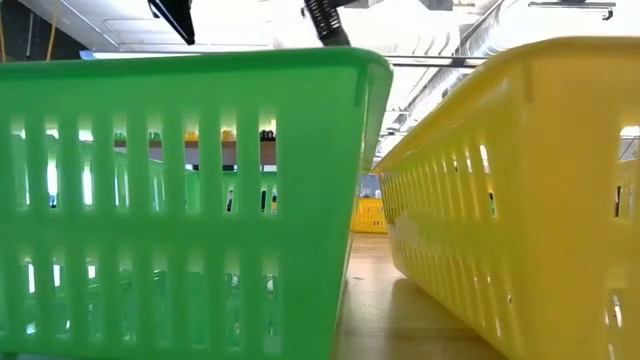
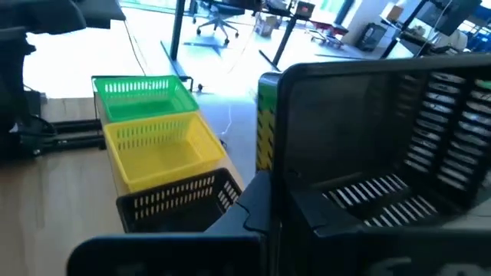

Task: Stack baskets on shelf by color
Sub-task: Stack the top black bin on top of the black bin on the shelf

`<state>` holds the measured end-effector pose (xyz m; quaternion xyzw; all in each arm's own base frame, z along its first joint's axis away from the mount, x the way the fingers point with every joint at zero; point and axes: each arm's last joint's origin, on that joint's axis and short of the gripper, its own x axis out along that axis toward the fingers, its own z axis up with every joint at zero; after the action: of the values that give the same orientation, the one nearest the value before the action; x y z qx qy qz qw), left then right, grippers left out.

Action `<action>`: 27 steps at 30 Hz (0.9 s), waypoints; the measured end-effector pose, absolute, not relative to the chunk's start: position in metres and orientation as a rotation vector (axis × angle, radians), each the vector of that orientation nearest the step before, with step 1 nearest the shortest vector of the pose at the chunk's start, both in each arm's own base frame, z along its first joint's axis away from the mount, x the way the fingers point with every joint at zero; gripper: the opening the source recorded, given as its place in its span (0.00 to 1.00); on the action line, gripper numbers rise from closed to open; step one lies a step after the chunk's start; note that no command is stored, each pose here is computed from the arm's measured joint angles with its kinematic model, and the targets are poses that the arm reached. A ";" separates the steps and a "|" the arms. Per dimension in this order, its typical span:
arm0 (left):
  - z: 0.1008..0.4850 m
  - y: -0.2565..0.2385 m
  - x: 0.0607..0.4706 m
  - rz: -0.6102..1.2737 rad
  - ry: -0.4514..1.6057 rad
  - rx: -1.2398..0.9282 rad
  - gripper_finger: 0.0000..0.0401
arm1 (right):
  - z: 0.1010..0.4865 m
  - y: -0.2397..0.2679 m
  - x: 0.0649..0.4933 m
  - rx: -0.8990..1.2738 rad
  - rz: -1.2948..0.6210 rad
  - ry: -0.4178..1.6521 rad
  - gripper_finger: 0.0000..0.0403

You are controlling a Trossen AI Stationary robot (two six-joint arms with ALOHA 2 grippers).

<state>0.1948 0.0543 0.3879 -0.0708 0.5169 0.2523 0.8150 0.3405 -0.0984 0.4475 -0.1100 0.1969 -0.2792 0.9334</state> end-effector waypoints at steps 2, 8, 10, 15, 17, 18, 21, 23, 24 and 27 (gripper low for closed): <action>0.388 0.054 0.195 0.540 1.103 -0.149 0.29 | 0.443 -0.101 0.350 -0.222 -0.570 0.421 0.00; 0.388 0.054 0.195 0.541 1.103 -0.145 0.29 | 0.441 -0.099 0.375 -0.241 -0.529 0.486 0.00; 0.388 0.054 0.195 0.542 1.103 -0.145 0.29 | 0.439 -0.097 0.383 -0.235 -0.518 0.523 0.00; 0.388 0.055 0.194 0.548 1.104 -0.141 0.29 | 0.432 -0.091 0.399 -0.227 -0.489 0.614 0.00; 0.388 0.055 0.194 0.548 1.104 -0.141 0.29 | 0.427 -0.089 0.404 -0.221 -0.478 0.655 0.00; 0.388 0.055 0.194 0.548 1.104 -0.141 0.29 | 0.424 -0.088 0.406 -0.221 -0.473 0.672 0.00; 0.388 0.055 0.194 0.548 1.104 -0.140 0.29 | 0.415 -0.082 0.414 -0.212 -0.444 0.708 0.00; 0.388 0.055 0.194 0.552 1.105 -0.138 0.29 | 0.410 -0.079 0.417 -0.200 -0.411 0.717 0.00; 0.388 0.055 0.194 0.553 1.105 -0.137 0.29 | 0.409 -0.077 0.419 -0.198 -0.396 0.721 0.00; 0.388 0.055 0.194 0.554 1.106 -0.136 0.29 | 0.401 -0.072 0.423 -0.205 -0.376 0.751 0.00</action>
<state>0.1942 0.0547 0.3879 -0.0638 0.5179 0.2597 0.8126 0.4229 -0.0725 0.4009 -0.0993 0.3640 -0.1824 0.9079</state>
